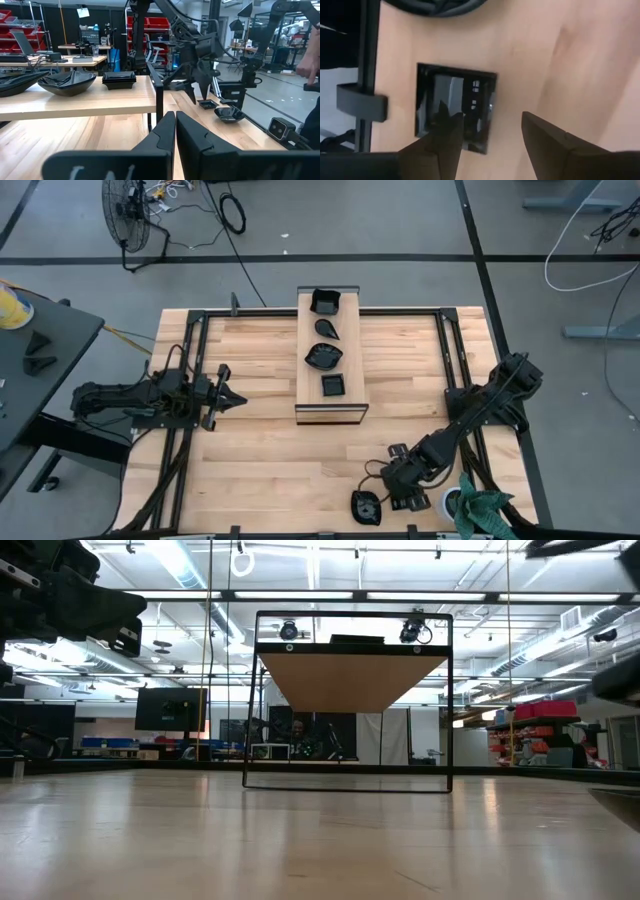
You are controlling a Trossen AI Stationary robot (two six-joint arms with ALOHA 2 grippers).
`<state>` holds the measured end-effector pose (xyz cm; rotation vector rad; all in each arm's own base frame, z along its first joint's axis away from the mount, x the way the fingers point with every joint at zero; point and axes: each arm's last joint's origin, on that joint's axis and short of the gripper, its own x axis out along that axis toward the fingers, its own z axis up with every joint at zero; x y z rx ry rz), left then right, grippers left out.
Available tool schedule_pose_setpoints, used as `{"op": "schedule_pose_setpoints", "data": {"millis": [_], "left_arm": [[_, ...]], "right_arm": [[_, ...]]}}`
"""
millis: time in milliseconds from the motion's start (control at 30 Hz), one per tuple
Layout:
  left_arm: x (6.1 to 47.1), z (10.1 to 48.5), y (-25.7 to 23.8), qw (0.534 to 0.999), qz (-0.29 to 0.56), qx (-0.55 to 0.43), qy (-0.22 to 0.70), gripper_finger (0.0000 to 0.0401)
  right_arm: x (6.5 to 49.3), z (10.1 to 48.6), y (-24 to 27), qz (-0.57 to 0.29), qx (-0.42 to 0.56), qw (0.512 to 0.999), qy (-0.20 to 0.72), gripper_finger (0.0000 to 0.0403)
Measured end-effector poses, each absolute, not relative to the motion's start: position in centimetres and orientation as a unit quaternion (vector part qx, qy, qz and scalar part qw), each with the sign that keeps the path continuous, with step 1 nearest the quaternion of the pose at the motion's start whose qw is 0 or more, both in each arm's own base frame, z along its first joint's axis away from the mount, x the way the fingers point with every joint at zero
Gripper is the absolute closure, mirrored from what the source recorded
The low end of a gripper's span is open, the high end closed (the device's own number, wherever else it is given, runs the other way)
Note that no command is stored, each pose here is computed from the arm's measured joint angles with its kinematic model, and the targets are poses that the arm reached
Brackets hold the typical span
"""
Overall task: Pick & Place Mini shaped plates
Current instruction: Stack the square plate on top of the square plate on the shelf
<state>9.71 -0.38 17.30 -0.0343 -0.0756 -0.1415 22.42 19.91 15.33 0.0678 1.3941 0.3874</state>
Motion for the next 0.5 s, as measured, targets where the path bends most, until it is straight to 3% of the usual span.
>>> {"op": "schedule_pose_setpoints", "data": {"millis": [500], "left_arm": [[9.7,17.3,-0.4,0.997,-0.070,-0.017,-0.037,0.0383]], "right_arm": [[22.5,13.6,21.4,0.175,0.042,0.749,0.638,0.0202]]}}
